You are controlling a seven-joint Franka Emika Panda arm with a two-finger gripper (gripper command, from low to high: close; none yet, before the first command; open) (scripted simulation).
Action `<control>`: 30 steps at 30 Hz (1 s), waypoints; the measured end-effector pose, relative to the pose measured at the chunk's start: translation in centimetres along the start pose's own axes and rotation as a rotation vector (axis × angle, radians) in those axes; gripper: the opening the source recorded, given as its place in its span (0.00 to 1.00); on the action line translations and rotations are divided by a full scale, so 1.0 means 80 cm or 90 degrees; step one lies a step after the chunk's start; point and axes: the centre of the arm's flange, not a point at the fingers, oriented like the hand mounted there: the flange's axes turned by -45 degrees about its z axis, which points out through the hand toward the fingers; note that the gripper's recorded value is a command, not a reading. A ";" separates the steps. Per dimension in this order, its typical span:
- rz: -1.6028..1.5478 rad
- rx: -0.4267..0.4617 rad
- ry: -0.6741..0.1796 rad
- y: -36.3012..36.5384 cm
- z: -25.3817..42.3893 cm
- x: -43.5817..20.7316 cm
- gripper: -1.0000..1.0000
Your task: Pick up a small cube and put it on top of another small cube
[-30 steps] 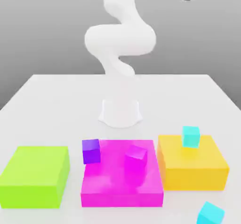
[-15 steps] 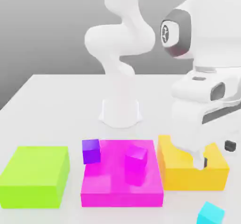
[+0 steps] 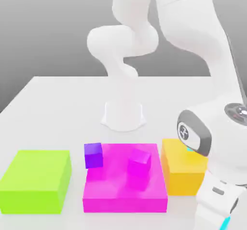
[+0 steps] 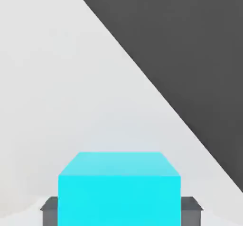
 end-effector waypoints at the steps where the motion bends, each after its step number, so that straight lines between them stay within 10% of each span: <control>1: 0.000 0.000 0.000 0.000 0.008 0.000 0.00; 7: 0.025 0.001 0.000 0.006 -0.071 -0.009 0.00; 30: 1.101 0.002 0.001 0.068 -0.203 -0.426 0.00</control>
